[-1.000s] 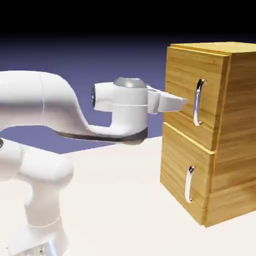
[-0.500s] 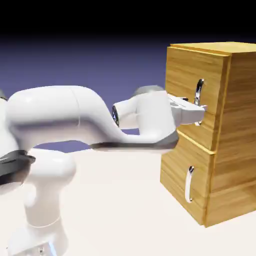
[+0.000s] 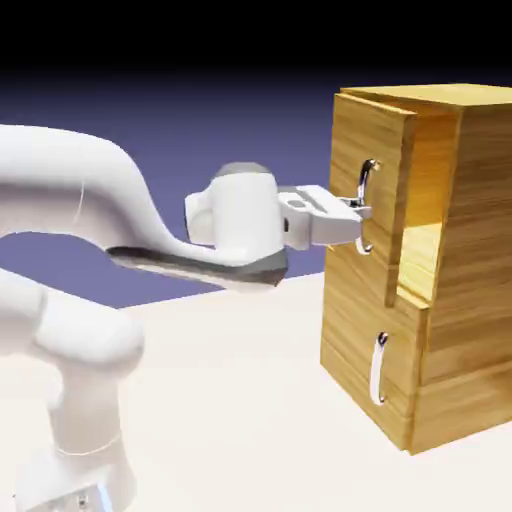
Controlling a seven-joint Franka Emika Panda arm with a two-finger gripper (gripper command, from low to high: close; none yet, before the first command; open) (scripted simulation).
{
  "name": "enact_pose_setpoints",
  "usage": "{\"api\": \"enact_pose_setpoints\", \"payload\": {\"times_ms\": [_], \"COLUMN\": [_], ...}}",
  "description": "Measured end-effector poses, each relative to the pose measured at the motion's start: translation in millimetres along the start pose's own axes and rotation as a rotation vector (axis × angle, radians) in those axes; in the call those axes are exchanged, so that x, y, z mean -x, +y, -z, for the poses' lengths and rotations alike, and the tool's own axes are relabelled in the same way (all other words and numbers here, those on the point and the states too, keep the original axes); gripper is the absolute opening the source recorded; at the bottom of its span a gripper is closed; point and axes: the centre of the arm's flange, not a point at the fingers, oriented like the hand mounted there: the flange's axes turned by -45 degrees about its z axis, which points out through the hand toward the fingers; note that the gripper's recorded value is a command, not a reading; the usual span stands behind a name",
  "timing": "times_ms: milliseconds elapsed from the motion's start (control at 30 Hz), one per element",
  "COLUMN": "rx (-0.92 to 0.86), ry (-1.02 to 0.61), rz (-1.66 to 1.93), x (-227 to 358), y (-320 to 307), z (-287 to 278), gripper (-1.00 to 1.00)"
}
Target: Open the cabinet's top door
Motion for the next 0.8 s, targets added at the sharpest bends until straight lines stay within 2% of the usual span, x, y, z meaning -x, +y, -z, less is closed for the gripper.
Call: {"api": "enact_pose_setpoints", "payload": {"times_ms": [800], "rx": [0.361], "ry": [0.0], "rz": [-0.001], "x": [0], "y": [-69], "z": [84], "gripper": [-1.0]}}
